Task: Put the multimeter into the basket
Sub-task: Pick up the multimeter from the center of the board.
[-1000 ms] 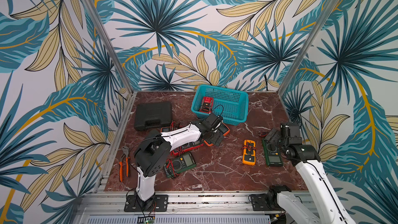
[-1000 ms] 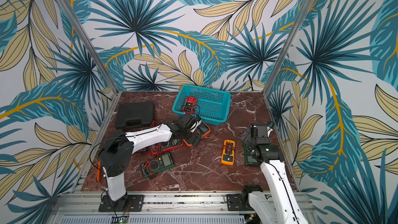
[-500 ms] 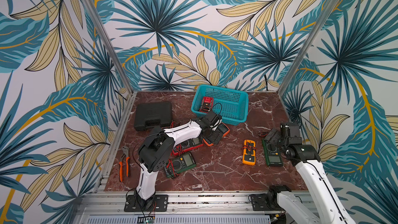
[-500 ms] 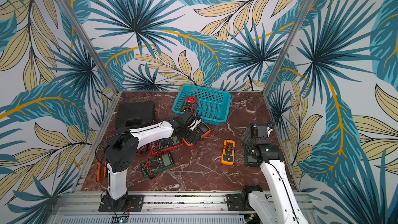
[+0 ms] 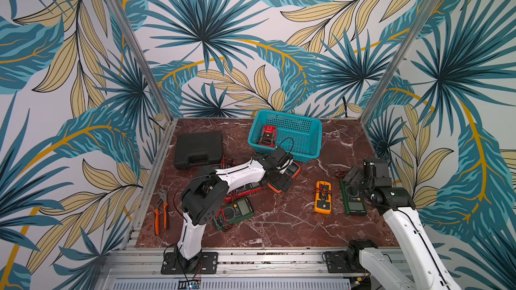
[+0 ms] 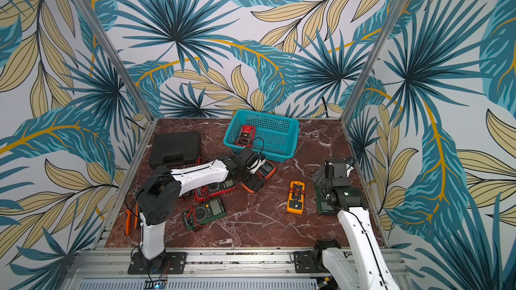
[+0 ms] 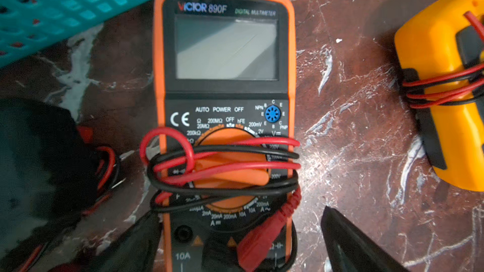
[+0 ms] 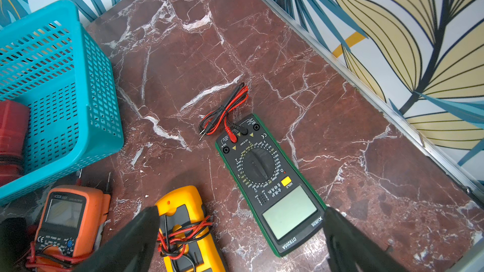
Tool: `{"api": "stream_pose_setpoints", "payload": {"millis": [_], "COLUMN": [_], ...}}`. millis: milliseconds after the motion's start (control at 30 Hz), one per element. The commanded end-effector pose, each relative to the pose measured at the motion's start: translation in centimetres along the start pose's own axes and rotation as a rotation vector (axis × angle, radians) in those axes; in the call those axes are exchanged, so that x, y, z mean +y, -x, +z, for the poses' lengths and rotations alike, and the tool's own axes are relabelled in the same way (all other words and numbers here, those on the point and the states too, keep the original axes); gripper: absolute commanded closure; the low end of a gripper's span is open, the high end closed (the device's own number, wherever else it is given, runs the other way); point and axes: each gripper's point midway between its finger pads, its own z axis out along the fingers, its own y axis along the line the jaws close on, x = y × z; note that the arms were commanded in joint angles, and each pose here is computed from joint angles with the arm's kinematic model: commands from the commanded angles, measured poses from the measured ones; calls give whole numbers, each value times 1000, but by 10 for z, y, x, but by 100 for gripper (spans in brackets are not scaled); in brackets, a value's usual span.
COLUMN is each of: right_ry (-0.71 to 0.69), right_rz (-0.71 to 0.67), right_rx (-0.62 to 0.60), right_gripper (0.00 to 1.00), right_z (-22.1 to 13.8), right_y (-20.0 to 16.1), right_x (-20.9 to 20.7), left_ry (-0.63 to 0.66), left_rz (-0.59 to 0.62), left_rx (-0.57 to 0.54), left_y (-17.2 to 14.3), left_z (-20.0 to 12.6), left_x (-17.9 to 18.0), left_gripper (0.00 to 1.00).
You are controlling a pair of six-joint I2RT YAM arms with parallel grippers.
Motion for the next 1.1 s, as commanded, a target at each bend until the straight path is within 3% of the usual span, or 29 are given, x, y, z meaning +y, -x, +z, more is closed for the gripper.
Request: {"api": "stream_pose_setpoints", "payload": {"millis": [0,500,833,867,1067], "right_ry": [-30,-24,-23,-24,-23], "right_rz": [-1,2,-1,-1,-1], "right_rx": [30,35,42,41,35], "right_gripper": [1,0,0,1,0], "right_z": [3,3,4,4,3], "right_y": [-12,-14,-17,-17,-16], "right_x": [-8,-7,-8,-8,-9], "left_ry": [75,107,247,251,253], "left_rz": [-41,2,51,53,60], "left_rx": [6,-2,28,28,-5], "left_y": [3,12,1,0,0], "left_z": [1,23,36,35,19], "left_x": [11,10,22,22,17], "left_gripper": [0,0,1,5,51]}}
